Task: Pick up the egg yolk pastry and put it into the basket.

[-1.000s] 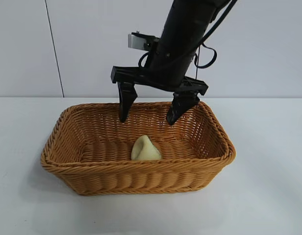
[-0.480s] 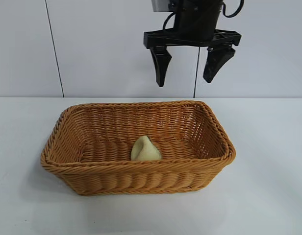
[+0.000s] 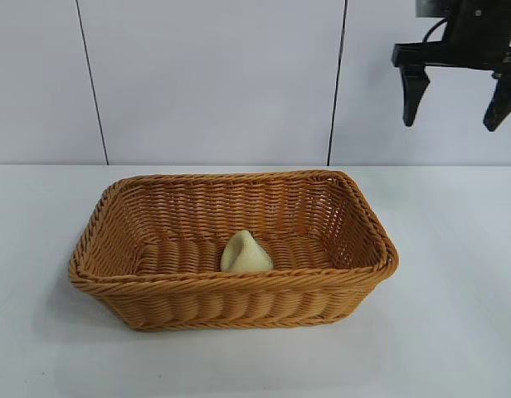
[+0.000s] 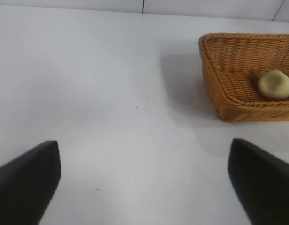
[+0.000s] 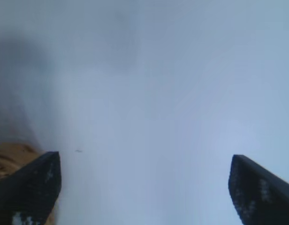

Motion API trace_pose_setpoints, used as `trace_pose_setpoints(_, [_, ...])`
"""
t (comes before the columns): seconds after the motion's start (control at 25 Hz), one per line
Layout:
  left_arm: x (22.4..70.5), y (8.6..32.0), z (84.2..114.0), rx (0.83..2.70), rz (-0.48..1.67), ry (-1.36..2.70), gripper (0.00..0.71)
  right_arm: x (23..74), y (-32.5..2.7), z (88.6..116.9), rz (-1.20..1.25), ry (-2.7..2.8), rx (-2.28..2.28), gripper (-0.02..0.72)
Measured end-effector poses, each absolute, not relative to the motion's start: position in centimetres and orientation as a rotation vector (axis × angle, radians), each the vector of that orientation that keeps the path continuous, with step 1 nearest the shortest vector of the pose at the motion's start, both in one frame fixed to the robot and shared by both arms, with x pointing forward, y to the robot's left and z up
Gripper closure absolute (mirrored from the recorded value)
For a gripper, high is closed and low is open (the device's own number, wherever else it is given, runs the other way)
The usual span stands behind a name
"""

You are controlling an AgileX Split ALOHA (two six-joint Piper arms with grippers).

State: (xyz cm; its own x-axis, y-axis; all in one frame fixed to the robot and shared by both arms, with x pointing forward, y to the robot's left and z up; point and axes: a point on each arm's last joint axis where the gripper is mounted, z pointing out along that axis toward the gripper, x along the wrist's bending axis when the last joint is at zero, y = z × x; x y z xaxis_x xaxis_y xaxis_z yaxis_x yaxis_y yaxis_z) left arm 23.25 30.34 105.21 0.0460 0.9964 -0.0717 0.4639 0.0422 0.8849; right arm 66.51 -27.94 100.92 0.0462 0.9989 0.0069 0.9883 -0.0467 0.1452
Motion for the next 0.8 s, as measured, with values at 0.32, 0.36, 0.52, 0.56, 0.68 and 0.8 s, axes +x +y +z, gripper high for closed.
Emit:
trace_pose_setpoints(0.32, [23.2,30.3,105.2,1.533,0.851,1.529,0.015,59.4,-26.8,102.8,0.116,2.178,2.195,0.008])
trace_pose_setpoints(0.36, [23.2,30.3,105.2,1.533,0.851,1.529,0.015,58.2,-26.8,102.7,0.099,2.189,2.198,0.008])
trace_pose_setpoints(0.52, [23.2,30.3,105.2,1.533,0.851,1.529,0.015,52.5,-26.4,103.7,0.093,2.230,2.173,0.008])
trace_pose_setpoints(0.56, [23.2,30.3,105.2,1.533,0.851,1.529,0.015,51.2,-26.4,103.8,0.090,2.239,2.168,0.008])
trace_pose_setpoints(0.68, [23.2,30.3,105.2,1.533,0.851,1.529,0.015,46.8,-26.4,103.5,0.079,2.268,2.148,0.008])
trace_pose_setpoints(0.8, [23.2,30.3,105.2,1.533,0.851,1.529,0.015,42.8,-26.5,102.4,0.109,2.283,2.109,0.008])
